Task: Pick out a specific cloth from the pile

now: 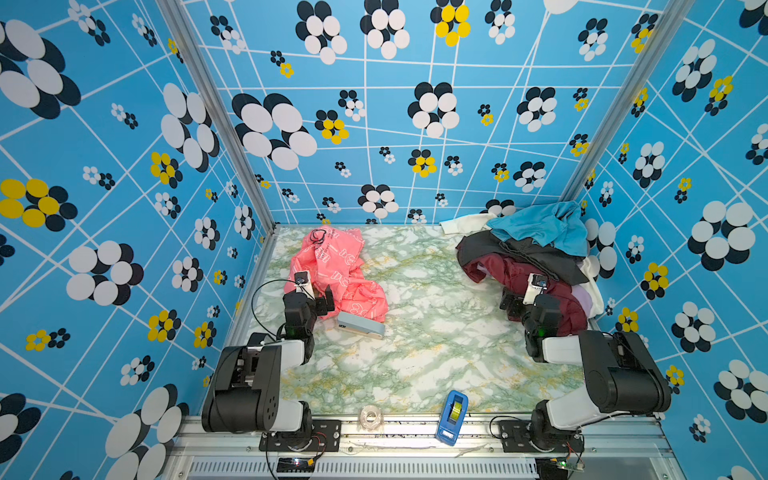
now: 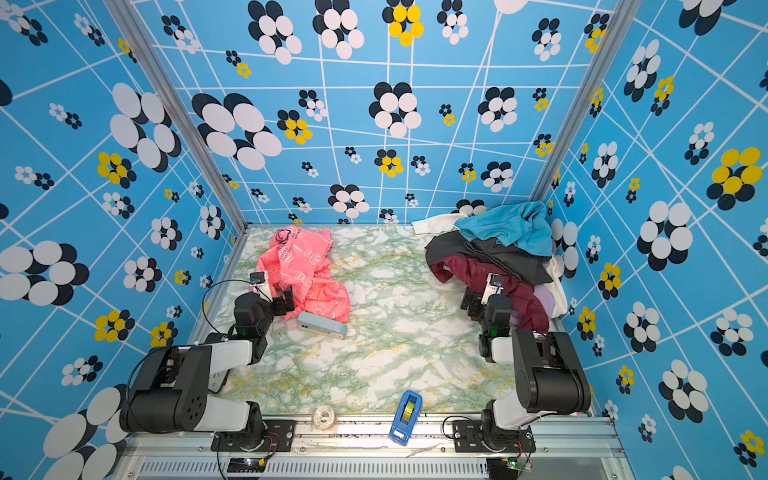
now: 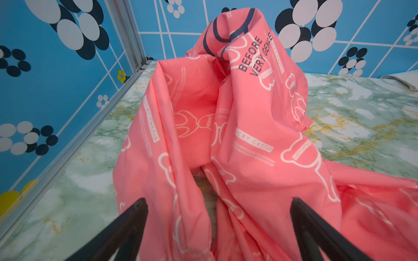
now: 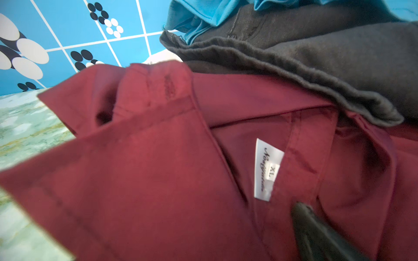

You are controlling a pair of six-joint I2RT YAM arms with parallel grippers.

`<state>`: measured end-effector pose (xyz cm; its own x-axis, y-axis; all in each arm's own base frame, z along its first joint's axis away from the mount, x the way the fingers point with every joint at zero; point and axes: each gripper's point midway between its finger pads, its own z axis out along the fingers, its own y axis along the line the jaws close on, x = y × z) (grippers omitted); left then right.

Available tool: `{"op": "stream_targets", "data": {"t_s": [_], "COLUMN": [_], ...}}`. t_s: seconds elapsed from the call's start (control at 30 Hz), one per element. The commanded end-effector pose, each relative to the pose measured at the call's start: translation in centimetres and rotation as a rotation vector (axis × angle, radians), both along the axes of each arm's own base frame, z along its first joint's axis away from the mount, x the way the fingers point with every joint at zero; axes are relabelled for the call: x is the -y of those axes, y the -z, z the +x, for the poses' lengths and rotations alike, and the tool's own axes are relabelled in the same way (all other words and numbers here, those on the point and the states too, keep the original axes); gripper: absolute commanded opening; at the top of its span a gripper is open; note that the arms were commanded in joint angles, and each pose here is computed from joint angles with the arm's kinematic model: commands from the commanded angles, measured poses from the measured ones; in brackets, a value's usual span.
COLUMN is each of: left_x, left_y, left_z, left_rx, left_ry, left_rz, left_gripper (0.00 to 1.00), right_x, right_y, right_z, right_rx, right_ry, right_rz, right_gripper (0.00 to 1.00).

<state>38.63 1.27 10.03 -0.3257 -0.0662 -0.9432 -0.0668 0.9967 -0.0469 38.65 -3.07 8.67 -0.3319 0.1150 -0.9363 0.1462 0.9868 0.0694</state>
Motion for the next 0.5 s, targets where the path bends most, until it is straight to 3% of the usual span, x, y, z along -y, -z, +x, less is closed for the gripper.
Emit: {"op": "stream_targets", "data": {"t_s": [0.0, 0.47], "left_x": [0.28, 0.62], "left_y": [0.11, 0.41], "left_z": [0.72, 0.90], "left_rx": [0.045, 0.012], "left_ry": [0.025, 0.011], "left_rz": [-0.007, 0.028], "left_gripper": [0.99, 0.99], "right_x": [-0.10, -0.16], "right_y": [-0.85, -0.86], "right_z": [0.42, 0.46], "right_rx": [0.029, 0.029], "right_ry": [-0.016, -0.017], "right_rz": [-0.007, -0.009], "right_gripper": [0.99, 0.99]}}
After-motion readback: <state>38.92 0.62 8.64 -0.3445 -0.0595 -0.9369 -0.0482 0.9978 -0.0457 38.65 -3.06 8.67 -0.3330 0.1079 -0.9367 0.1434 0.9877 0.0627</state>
